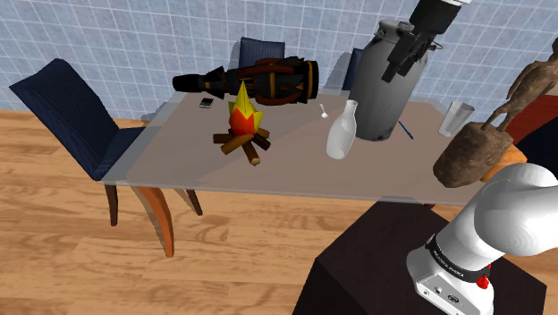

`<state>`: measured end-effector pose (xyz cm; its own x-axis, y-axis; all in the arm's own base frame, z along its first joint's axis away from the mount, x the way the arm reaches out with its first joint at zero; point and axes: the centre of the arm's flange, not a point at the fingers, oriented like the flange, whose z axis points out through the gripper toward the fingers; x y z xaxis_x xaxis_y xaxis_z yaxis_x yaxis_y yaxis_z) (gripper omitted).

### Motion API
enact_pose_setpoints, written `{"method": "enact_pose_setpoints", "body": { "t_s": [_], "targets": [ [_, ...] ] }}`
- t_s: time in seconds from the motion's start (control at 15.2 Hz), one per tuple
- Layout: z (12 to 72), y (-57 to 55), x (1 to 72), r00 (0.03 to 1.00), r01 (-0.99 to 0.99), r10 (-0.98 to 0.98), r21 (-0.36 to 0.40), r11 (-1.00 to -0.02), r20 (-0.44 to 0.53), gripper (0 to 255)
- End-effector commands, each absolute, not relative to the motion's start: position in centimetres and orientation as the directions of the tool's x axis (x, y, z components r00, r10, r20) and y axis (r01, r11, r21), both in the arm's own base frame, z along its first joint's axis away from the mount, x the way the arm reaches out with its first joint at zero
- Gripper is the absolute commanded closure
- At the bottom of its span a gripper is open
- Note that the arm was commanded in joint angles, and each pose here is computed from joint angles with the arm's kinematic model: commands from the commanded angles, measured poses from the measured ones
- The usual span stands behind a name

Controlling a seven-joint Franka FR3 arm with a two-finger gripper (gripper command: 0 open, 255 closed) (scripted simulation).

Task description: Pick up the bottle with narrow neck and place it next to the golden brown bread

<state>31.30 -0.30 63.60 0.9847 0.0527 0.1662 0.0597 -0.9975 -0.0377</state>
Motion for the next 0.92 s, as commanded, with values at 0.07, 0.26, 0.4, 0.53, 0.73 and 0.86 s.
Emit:
{"method": "enact_pose_setpoints", "body": {
  "t_s": [0.07,0.26,0.4,0.53,0.73,0.86],
  "targets": [
    [62.8,-1.1,32.0,0.984,0.070,0.064,-0.036,-0.997,0.164,0],
    [60.4,-3.6,34.0,0.983,0.102,0.096,-0.030,-0.994,0.158,0],
    [58.7,-5.2,35.4,0.981,0.123,0.118,-0.027,-0.992,0.154,0],
    [57.1,-6.7,36.8,0.979,0.144,0.139,-0.023,-0.989,0.150,0],
    [54.7,-9.0,39.0,0.975,0.176,0.171,-0.018,-0.984,0.143,0],
    [53.1,-10.5,40.4,0.971,0.197,0.193,-0.015,-0.980,0.139,0]
  ]
}}
